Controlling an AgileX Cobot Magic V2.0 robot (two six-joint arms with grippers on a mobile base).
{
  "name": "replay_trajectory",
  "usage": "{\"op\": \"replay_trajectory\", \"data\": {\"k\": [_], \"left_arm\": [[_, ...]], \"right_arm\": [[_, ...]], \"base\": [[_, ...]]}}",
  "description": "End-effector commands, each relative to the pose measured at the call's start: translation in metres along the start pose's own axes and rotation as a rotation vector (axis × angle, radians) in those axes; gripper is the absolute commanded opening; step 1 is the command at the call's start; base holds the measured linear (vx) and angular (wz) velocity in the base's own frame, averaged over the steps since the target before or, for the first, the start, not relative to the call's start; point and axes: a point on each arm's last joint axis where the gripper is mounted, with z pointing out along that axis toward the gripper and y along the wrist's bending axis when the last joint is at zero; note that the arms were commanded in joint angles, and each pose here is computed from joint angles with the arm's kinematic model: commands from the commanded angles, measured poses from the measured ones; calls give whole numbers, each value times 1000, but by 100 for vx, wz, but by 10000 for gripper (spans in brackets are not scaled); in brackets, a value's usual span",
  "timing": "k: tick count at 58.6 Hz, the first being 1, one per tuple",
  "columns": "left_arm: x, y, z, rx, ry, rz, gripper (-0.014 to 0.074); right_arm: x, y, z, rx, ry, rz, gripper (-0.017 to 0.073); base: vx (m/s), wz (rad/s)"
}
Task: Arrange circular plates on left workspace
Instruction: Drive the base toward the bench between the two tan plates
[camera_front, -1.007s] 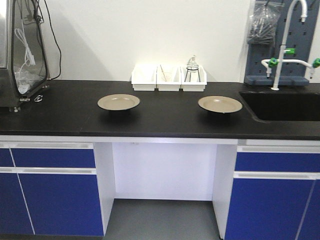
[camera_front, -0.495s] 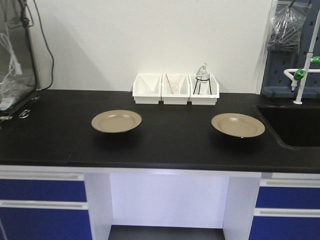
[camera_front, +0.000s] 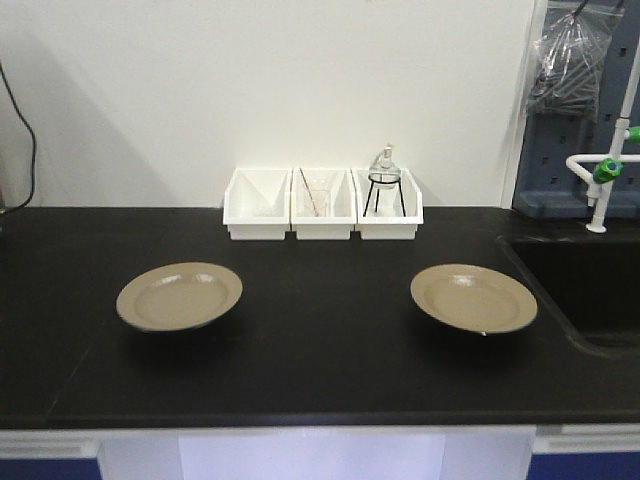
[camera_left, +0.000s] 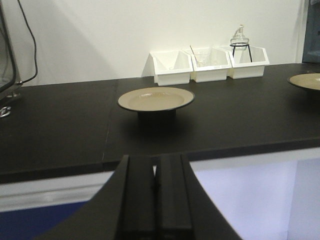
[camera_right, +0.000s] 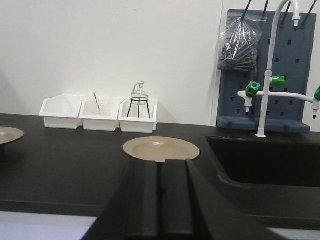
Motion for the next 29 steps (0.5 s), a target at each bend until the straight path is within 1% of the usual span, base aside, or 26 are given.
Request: {"op": "replay_trajectory", "data": {"k": [1,29], "left_arm": [[-4,1,-1,-6,-80,-10,2],[-4,1,-1,-6,-80,-10,2]], "right_arm": [[-7,0,-2,-2,-89,-13,0],[-7,0,-2,-2,-89,-13,0]], "base": [[41,-2],[40,2]]}}
